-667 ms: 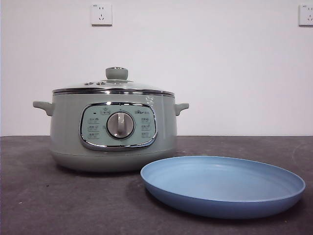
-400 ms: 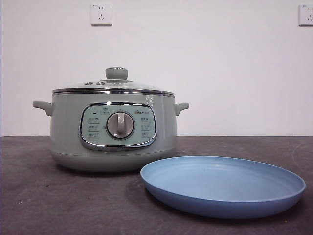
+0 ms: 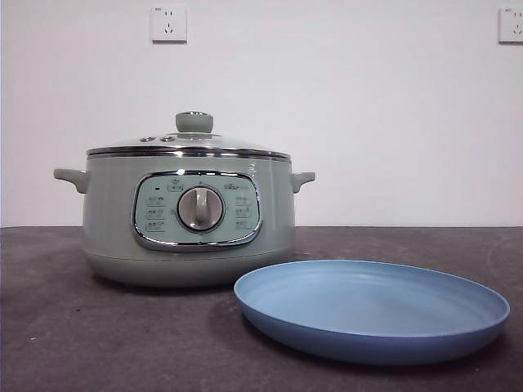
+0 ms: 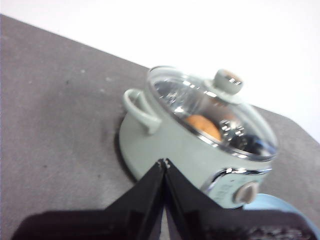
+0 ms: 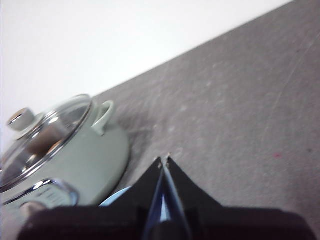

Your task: Take the potato out from the steamer,put the potato on the plate,close the lid

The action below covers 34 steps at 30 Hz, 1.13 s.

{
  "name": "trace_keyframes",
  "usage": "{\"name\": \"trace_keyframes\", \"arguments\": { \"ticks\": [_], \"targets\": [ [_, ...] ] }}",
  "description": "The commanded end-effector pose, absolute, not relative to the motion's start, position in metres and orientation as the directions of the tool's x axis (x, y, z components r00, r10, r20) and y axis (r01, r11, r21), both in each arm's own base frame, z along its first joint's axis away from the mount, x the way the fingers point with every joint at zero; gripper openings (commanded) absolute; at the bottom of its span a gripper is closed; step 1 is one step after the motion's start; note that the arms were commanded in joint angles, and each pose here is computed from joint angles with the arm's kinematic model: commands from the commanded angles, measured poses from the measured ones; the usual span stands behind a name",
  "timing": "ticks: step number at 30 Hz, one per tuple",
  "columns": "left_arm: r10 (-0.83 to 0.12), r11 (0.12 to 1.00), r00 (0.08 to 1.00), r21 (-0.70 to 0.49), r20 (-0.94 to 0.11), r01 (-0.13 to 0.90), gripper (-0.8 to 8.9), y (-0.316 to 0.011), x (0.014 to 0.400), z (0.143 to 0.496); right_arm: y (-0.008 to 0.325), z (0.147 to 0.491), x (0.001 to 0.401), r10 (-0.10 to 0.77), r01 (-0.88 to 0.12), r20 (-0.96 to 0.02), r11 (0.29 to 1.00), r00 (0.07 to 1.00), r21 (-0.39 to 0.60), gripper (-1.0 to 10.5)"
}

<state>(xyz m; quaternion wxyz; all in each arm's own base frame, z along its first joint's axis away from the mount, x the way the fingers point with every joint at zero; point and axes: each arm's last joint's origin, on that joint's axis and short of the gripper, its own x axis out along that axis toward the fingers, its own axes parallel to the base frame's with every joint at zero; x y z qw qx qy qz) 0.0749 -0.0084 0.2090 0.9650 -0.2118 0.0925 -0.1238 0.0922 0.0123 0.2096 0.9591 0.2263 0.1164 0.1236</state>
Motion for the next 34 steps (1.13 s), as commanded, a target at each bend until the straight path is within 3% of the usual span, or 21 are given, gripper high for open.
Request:
{"name": "trace_keyframes", "arguments": {
  "ticks": [1,8,17,23,30,31,32,34],
  "targets": [
    [-0.316,0.870,0.939,-0.437,-0.134,0.230,-0.08,-0.009,0.070,0.224,0.014,0.232,0.094,0.342,-0.232,-0.200,0.873,0.918,0.428,-0.1],
    [-0.438,0.866,0.866,-0.374,-0.243,0.333,-0.08,-0.013,0.070,0.260,0.019,0.287,0.101,0.488,-0.386,-0.312,0.860,0.815,0.334,-0.1],
    [-0.593,0.805,0.711,-0.309,-0.378,0.507,-0.09,-0.018,0.083,0.307,0.028,0.342,0.107,0.635,-0.585,-0.456,0.766,0.624,0.266,-0.1],
    [-0.618,0.783,0.650,-0.276,-0.441,0.557,-0.08,-0.018,0.087,0.328,0.033,0.355,0.108,0.669,-0.647,-0.526,0.715,0.525,0.264,-0.1],
    [-0.612,0.787,0.654,-0.261,-0.444,0.560,0.08,-0.018,0.088,0.335,0.036,0.353,0.111,0.680,-0.660,-0.538,0.700,0.498,0.273,0.1],
    [-0.611,0.787,0.656,-0.259,-0.443,0.559,0.53,-0.018,0.088,0.335,0.036,0.353,0.111,0.680,-0.659,-0.538,0.700,0.498,0.275,0.6],
    [-0.611,0.788,0.656,-0.260,-0.443,0.559,1.58,-0.018,0.088,0.335,0.036,0.353,0.111,0.680,-0.659,-0.537,0.700,0.499,0.274,1.5],
    [-0.611,0.788,0.656,-0.259,-0.443,0.558,4.58,-0.018,0.088,0.335,0.036,0.354,0.111,0.681,-0.656,-0.533,0.702,0.502,0.277,3.9]
  ]
}}
